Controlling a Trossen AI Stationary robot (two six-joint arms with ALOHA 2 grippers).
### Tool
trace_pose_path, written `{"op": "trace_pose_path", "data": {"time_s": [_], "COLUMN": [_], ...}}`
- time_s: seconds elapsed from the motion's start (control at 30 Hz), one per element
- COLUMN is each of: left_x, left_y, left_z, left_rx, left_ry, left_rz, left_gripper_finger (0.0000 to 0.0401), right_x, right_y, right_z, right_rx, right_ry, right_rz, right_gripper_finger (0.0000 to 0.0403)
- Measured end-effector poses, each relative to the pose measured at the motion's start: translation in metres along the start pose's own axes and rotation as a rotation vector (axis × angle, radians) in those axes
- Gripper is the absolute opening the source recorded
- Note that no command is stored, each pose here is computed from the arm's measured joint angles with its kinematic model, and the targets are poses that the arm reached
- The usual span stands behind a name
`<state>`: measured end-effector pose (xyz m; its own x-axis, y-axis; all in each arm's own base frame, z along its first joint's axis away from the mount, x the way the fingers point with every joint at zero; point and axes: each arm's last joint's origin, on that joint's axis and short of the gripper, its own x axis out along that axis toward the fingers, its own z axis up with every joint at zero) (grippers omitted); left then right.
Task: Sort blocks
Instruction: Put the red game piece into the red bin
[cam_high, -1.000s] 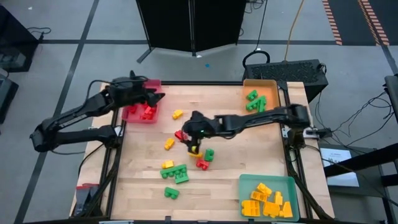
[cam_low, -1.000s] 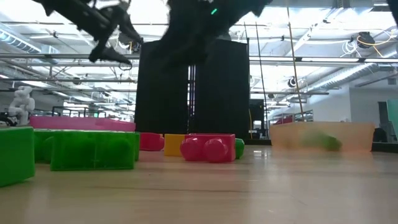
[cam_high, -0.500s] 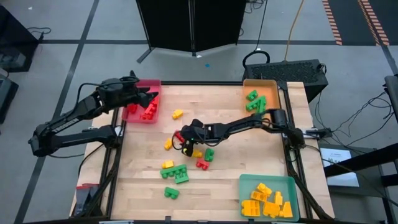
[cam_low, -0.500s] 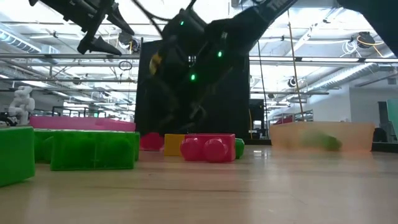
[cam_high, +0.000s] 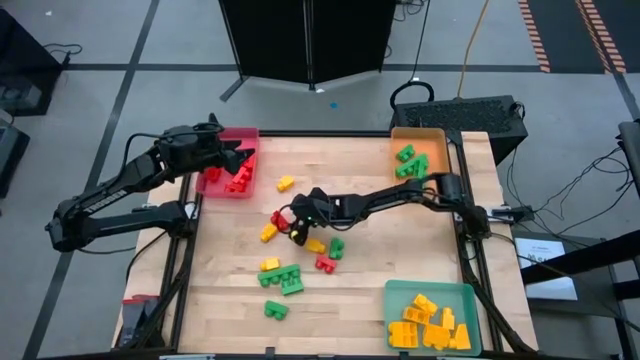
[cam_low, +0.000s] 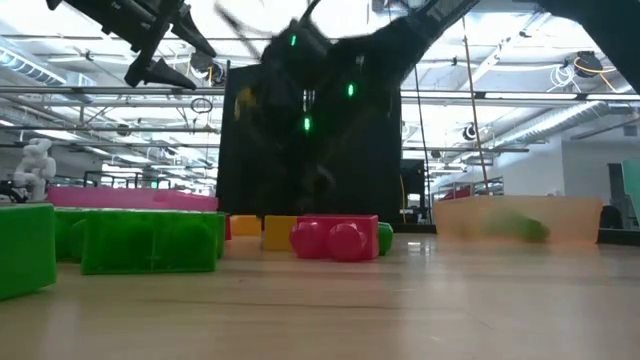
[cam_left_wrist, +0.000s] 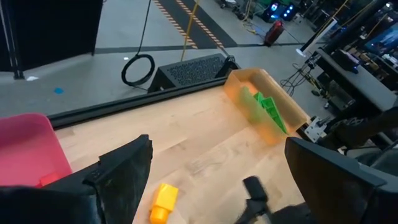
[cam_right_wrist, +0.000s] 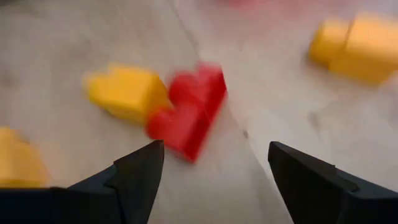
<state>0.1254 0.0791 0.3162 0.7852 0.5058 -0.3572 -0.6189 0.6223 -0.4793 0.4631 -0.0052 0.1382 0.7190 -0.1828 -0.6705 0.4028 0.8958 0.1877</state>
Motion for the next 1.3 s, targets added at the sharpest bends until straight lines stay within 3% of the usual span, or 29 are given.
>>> {"op": "trace_pose_path", "data": {"time_s": [0.17,0.33,0.63,0.8,1.3], "left_x": [0.000,0.000,0.000,0.000,0.000], "left_y": [0.000,0.000,0.000,0.001,0.001], "left_z": [0.000,0.000,0.000,-0.002,-0.002], "left_rx": [0.000,0.000,0.001,0.002,0.007], "left_ry": [0.001,0.003,0.007,0.023,0.027], "left_rz": [-0.002,-0.002,-0.006,0.003,0.004], "left_gripper_finger": [0.0367,0.0367,0.0367,0.0367,0.0367], "right_x": [-0.018,-0.020,0.016,0.037,0.055], "right_y": [0.011,0.017,0.018,0.015,0.027], "right_z": [0.026,0.051,0.048,0.030,-0.008], "right_rx": [-0.053,-0.095,-0.075,-0.028,-0.024], "right_ry": [-0.088,-0.211,-0.182,-0.117,0.016], "right_rz": [0.033,-0.058,-0.071,-0.093,-0.113], "right_gripper_finger": [0.0283,0.0283,0.0283,0.0283,0.0279]}}
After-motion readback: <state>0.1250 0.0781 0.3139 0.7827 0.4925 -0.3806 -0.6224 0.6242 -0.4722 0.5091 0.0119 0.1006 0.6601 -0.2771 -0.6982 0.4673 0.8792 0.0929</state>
